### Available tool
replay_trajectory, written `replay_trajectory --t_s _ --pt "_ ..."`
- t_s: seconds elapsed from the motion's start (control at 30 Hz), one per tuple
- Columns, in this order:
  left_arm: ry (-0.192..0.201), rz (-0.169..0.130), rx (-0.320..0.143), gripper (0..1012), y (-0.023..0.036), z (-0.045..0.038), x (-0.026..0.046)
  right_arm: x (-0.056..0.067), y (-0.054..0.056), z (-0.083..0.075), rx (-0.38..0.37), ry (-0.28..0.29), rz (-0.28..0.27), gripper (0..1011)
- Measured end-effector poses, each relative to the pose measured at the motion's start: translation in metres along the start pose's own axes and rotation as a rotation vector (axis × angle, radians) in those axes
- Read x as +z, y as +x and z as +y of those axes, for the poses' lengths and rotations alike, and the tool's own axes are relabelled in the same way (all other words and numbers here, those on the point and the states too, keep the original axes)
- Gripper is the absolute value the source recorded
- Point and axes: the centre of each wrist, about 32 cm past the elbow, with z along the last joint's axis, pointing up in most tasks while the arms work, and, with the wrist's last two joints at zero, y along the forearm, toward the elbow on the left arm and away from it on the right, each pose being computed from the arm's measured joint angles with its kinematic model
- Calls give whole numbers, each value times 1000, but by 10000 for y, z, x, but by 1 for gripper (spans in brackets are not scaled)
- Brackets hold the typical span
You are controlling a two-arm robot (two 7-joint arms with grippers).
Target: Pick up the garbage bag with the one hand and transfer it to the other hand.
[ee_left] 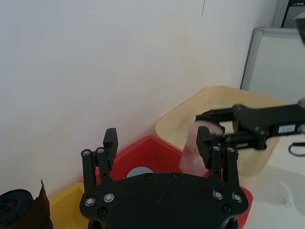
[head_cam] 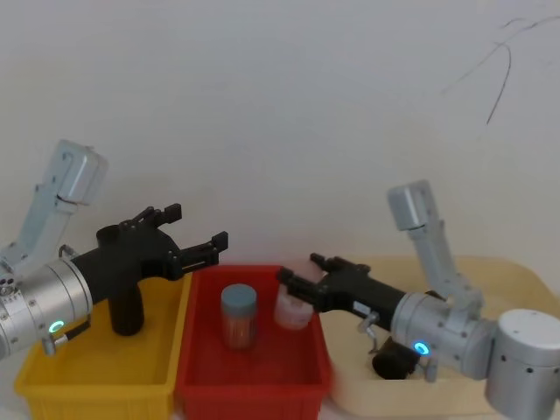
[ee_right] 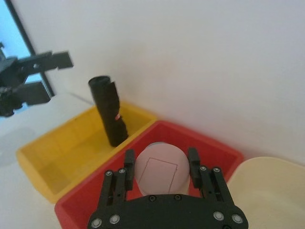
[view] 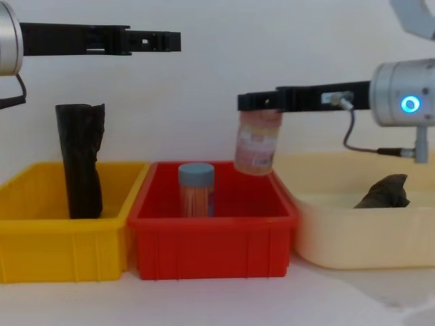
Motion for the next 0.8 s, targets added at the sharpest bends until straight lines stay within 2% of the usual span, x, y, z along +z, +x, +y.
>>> replay_trajectory --t_s 0.17,0.2,0.3,0.4,0.43,0.53,0.57,0.7,0.77,0.8 --pt "0 0 0 1002 0 0 0 35 29 -58 -13 15 6 647" --pt "0 0 0 1001 0 0 0 99 106 -209 -48 48 19 647" --pt "0 0 0 1001 0 0 0 121 154 -295 -70 64 29 647" --pt "0 0 0 1001 0 0 0 121 154 -295 -70 64 29 647" --pt "0 0 0 1002 0 0 0 136 230 -428 -105 85 44 647" --pt "0 0 0 1002 0 0 0 136 230 -428 -105 85 44 647" --pt "0 0 0 1001 0 0 0 121 300 -529 -138 98 63 647" --pt "0 0 0 1001 0 0 0 108 346 -587 -158 106 73 647" --pt "0 0 0 1002 0 0 0 108 346 -587 -158 106 73 710" --pt "0 0 0 1002 0 0 0 52 426 -676 -188 121 88 743"
